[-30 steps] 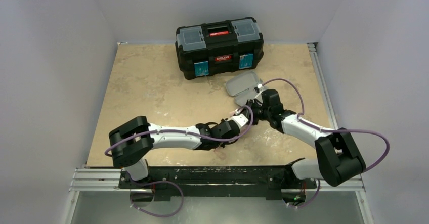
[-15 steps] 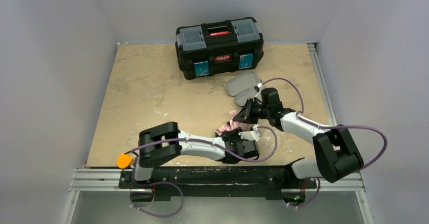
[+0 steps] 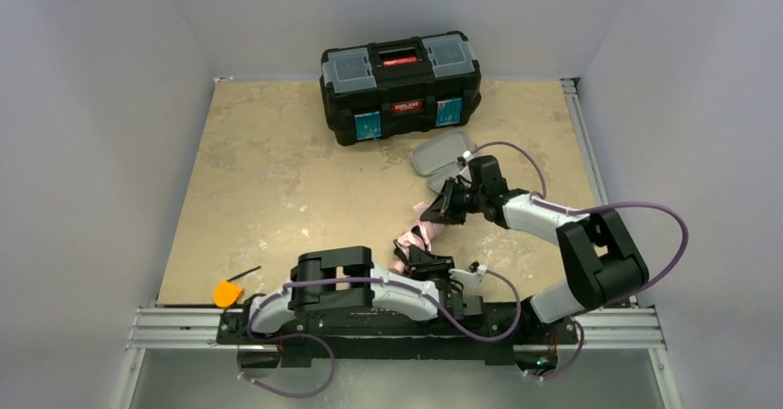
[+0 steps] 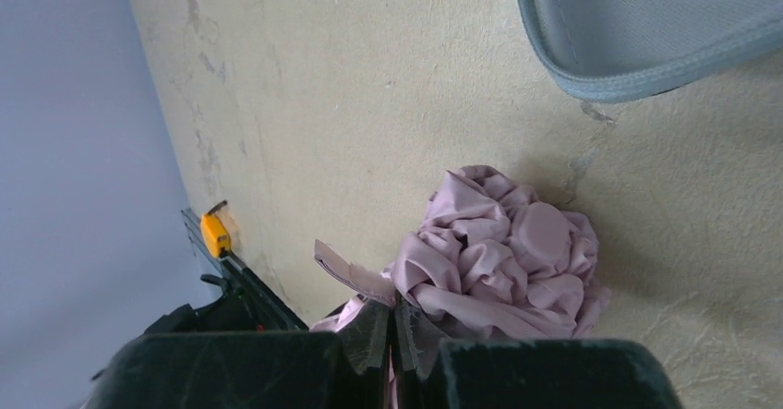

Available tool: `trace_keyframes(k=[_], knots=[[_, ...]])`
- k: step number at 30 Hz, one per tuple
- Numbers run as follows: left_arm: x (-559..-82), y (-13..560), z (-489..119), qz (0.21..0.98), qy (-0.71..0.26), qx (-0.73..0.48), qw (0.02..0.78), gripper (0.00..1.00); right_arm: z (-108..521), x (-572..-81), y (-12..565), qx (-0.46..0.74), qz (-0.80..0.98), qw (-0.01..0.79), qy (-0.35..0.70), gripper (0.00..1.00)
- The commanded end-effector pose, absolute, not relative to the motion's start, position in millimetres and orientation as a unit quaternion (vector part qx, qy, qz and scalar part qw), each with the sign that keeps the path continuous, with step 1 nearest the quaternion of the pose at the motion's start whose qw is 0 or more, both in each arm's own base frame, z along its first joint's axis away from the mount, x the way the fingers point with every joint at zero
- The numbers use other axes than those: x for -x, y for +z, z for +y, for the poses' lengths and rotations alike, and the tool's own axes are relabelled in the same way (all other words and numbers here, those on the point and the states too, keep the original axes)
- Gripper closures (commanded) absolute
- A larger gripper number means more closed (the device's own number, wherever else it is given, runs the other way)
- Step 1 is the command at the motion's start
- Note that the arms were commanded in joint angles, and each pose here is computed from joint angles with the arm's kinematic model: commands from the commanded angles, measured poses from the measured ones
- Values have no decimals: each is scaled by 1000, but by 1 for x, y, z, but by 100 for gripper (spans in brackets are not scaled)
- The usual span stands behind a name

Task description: Put away the umbrella

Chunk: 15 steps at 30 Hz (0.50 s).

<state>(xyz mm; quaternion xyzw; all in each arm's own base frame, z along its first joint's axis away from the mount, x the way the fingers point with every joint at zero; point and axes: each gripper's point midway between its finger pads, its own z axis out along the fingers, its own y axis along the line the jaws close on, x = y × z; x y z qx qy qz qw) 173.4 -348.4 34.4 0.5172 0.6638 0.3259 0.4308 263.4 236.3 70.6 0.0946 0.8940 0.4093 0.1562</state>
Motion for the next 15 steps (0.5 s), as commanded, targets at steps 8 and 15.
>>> trace_keyframes(k=[8,15], knots=[[-117,-11,-350,650,283,-616,342,100,216,-295,22,-88,910,212,345,100],[-109,16,-356,708,187,-598,326,52,207,-275,-9,-87,922,189,328,100]])
